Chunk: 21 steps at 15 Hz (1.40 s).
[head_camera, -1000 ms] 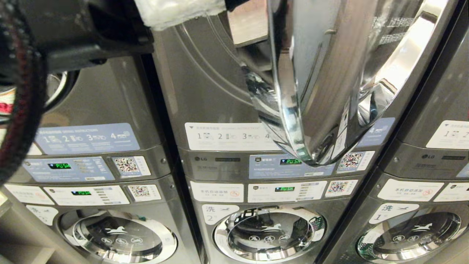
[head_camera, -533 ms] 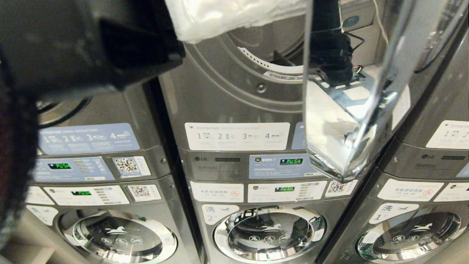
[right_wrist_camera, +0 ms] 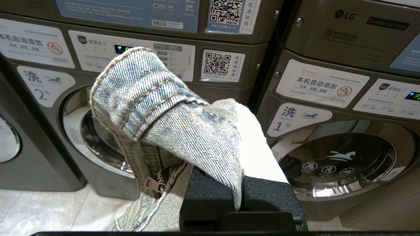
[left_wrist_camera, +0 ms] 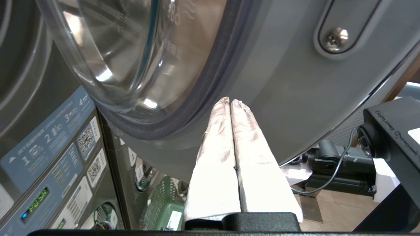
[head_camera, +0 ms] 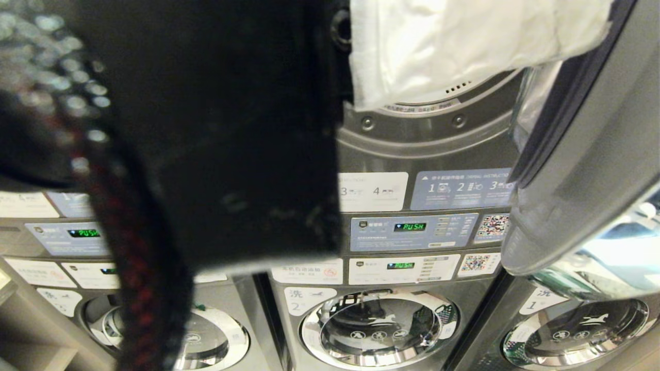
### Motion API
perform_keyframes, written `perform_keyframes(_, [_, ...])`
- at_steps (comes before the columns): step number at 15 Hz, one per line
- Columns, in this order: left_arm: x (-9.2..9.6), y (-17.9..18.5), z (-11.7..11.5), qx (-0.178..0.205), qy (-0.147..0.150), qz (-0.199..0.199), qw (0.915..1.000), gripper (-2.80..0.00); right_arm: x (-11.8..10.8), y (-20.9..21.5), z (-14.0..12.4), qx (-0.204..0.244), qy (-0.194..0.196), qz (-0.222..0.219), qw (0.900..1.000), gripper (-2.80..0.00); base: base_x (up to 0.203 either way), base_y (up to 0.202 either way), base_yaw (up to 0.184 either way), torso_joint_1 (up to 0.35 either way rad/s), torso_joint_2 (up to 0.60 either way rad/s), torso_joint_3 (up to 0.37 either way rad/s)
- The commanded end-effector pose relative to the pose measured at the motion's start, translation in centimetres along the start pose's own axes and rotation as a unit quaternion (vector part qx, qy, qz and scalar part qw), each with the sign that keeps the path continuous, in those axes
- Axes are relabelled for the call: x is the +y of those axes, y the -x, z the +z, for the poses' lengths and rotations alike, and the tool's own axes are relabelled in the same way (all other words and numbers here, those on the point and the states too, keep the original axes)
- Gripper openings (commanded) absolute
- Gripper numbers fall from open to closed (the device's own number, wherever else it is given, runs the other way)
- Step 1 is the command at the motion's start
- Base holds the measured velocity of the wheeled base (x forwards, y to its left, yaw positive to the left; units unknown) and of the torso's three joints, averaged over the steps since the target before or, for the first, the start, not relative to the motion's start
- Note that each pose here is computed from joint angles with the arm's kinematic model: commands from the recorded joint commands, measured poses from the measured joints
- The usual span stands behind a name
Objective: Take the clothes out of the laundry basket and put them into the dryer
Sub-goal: Take the clothes out of the basket
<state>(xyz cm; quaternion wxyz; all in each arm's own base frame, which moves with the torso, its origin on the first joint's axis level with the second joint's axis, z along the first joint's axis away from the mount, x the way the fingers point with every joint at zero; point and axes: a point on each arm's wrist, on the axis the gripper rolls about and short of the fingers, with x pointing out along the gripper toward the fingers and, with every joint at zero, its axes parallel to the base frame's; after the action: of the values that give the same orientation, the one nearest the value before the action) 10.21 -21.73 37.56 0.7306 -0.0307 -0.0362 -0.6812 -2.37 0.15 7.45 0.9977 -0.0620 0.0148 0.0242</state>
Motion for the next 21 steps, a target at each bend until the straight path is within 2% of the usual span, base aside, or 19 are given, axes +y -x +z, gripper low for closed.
perform_keyframes(1, [0.0,-0.6,-0.1,0.002,0.002,-0.006,1.0000,-2.80,0.0,0.0,0.0,0.000,0.000,0.000,1.000,-2.80,0.000,0.000,0.000,0.000,0.00,0.000])
perform_keyframes(11, [-0.3,-5.2,0.3,-0.010,0.001,-0.043,0.9990,-2.80,0.0,0.0,0.0,0.000,-0.001,0.000,1.000,-2.80,0.000,0.000,0.000,0.000,0.00,0.000])
perform_keyframes(21, [-0.8,-10.5,-0.4,-0.018,0.001,-0.076,0.9969,-2.80,0.0,0.0,0.0,-0.002,-0.005,-0.003,1.000,-2.80,0.000,0.000,0.000,0.000,0.00,0.000])
